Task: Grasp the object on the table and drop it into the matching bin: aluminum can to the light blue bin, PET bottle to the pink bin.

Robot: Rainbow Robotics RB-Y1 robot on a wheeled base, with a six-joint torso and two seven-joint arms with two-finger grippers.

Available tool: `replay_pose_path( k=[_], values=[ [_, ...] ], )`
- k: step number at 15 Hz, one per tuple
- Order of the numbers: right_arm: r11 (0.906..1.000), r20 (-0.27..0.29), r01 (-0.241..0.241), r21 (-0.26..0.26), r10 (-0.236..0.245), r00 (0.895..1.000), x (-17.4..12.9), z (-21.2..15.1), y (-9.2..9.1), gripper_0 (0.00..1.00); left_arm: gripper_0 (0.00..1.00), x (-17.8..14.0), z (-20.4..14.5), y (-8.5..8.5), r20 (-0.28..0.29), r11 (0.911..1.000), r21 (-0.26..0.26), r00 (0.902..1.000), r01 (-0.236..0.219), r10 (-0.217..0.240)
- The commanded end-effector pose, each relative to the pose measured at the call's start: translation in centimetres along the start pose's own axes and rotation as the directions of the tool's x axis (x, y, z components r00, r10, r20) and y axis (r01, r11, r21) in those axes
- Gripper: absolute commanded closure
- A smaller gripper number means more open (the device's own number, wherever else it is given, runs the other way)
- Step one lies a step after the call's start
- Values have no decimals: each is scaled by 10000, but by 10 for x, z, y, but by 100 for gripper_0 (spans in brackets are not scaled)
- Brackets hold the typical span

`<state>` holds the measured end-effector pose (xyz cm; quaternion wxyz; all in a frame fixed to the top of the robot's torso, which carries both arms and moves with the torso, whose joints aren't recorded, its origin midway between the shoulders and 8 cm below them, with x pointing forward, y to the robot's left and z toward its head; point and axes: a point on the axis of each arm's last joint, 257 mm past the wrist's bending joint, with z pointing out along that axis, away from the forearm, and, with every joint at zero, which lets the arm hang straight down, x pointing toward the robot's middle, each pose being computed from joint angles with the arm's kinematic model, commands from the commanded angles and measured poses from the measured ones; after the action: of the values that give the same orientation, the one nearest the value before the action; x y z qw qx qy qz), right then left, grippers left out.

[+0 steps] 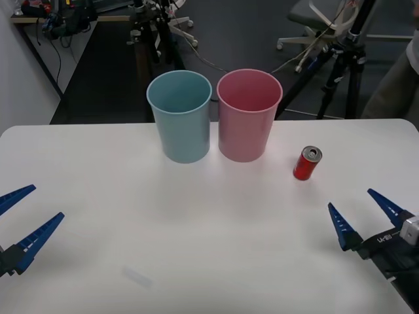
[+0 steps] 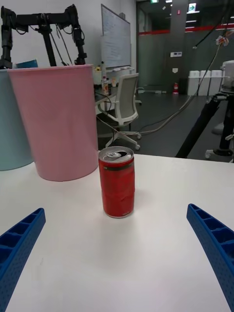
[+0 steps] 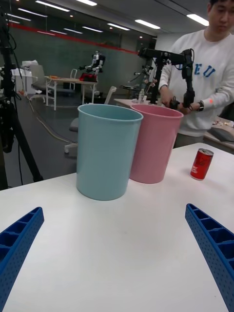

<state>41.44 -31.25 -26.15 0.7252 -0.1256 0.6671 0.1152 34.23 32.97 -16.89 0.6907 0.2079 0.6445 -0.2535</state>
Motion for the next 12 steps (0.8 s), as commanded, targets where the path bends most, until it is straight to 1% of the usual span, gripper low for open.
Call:
replay_pose_path(
  k=[1, 3, 5, 9, 10, 11, 12],
  values=[
    [9994, -16, 352, -46, -352, 9994, 13, 22, 3, 0, 0, 0, 0, 0, -1, 10000, 0, 10000, 0, 0],
    [9984, -56, 570, -59, -571, 9984, 21, 35, 4, 0, 0, 0, 0, 0, -1, 10000, 0, 10000, 0, 0],
    [9989, -209, 438, -143, -441, 9988, 34, 50, 7, 0, 0, 0, 0, 0, -1, 10000, 0, 10000, 0, 0],
    [9991, -554, 121, -398, -143, 9984, 56, 74, 20, 0, 0, 0, 0, 0, -1, 10000, 0, 10000, 0, 0],
    [9992, -677, 108, -374, -133, 9976, 61, 77, 23, 0, 0, 0, 0, 0, -1, 10000, 0, 10000, 0, 0],
    [9994, -684, 123, -332, -145, 9975, 60, 81, 24, 0, 0, 0, 0, 0, -1, 10000, 0, 10000, 0, 0],
    [9996, -724, 157, -244, -174, 9972, 60, 84, 22, 0, 0, 0, 0, 0, -1, 10000, 0, 10000, 0, 0]
  ],
)
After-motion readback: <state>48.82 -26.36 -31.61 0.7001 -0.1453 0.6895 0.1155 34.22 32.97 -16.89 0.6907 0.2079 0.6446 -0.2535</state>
